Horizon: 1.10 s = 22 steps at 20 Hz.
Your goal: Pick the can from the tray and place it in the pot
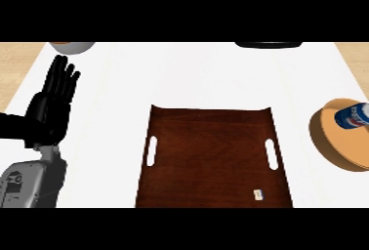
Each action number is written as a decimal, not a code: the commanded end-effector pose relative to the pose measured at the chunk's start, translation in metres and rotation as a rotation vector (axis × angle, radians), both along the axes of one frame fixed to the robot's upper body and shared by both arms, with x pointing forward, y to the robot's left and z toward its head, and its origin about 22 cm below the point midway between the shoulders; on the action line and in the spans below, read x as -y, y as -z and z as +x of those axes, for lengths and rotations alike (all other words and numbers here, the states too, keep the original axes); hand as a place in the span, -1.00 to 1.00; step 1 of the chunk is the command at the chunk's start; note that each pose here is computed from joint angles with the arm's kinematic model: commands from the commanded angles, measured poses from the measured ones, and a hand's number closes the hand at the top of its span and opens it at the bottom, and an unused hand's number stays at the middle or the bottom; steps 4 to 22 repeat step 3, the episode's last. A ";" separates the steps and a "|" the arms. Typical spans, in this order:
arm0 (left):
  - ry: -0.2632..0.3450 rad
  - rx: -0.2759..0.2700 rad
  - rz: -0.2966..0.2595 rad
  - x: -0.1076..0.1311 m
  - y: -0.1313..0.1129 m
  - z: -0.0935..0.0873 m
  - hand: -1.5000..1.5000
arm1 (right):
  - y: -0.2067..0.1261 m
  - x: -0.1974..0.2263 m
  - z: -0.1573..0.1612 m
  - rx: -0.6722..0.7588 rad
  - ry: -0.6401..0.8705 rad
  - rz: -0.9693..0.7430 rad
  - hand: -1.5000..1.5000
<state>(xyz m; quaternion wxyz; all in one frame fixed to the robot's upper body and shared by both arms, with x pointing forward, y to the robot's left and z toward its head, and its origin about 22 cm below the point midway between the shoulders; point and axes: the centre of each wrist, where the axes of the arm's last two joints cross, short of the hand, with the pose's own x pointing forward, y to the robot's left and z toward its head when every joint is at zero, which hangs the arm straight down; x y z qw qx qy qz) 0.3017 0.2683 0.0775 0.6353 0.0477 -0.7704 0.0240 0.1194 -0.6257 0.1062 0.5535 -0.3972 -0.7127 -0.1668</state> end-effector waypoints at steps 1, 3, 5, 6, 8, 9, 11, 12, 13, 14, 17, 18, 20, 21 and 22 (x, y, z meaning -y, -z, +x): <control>-0.004 0.000 0.001 0.017 -0.010 0.004 0.00 | 0.005 0.016 -0.037 0.013 0.017 -0.002 -1.00; 0.007 0.024 -0.012 -0.006 0.001 0.006 0.00 | -0.002 0.021 -0.037 0.002 0.043 0.000 -1.00; 0.007 0.024 -0.012 -0.006 0.001 0.006 0.00 | -0.002 0.021 -0.037 0.002 0.043 0.000 -1.00; 0.007 0.024 -0.012 -0.006 0.001 0.006 0.00 | -0.002 0.021 -0.037 0.002 0.043 0.000 -1.00; 0.007 0.024 -0.012 -0.006 0.001 0.006 0.00 | -0.002 0.021 -0.037 0.002 0.043 0.000 -1.00; 0.007 0.024 -0.012 -0.006 0.001 0.006 0.00 | -0.002 0.021 -0.037 0.002 0.043 0.000 -1.00; 0.007 0.024 -0.012 -0.006 0.001 0.006 0.00 | -0.002 0.021 -0.037 0.002 0.043 0.000 -1.00; 0.007 0.024 -0.012 -0.006 0.001 0.006 0.00 | -0.002 0.021 -0.037 0.002 0.043 0.000 -1.00; 0.007 0.024 -0.012 -0.006 0.001 0.006 0.00 | -0.002 0.021 -0.037 0.002 0.043 0.000 -1.00; 0.007 0.024 -0.012 -0.006 0.001 0.006 0.00 | -0.002 0.021 -0.037 0.002 0.043 0.000 -1.00; 0.007 0.024 -0.012 -0.006 0.001 0.006 0.00 | -0.002 0.021 -0.037 0.002 0.043 0.000 -1.00; 0.007 0.024 -0.012 -0.006 0.001 0.006 0.00 | -0.002 0.021 -0.037 0.002 0.043 0.000 -1.00; 0.007 0.024 -0.012 -0.006 0.001 0.006 0.00 | -0.002 0.021 -0.037 0.002 0.043 0.000 -1.00; 0.007 0.024 -0.012 -0.006 0.001 0.006 0.00 | -0.002 0.021 -0.037 0.002 0.043 0.000 -1.00; 0.007 0.024 -0.012 -0.006 0.001 0.006 0.00 | -0.002 0.021 -0.037 0.002 0.043 0.000 -1.00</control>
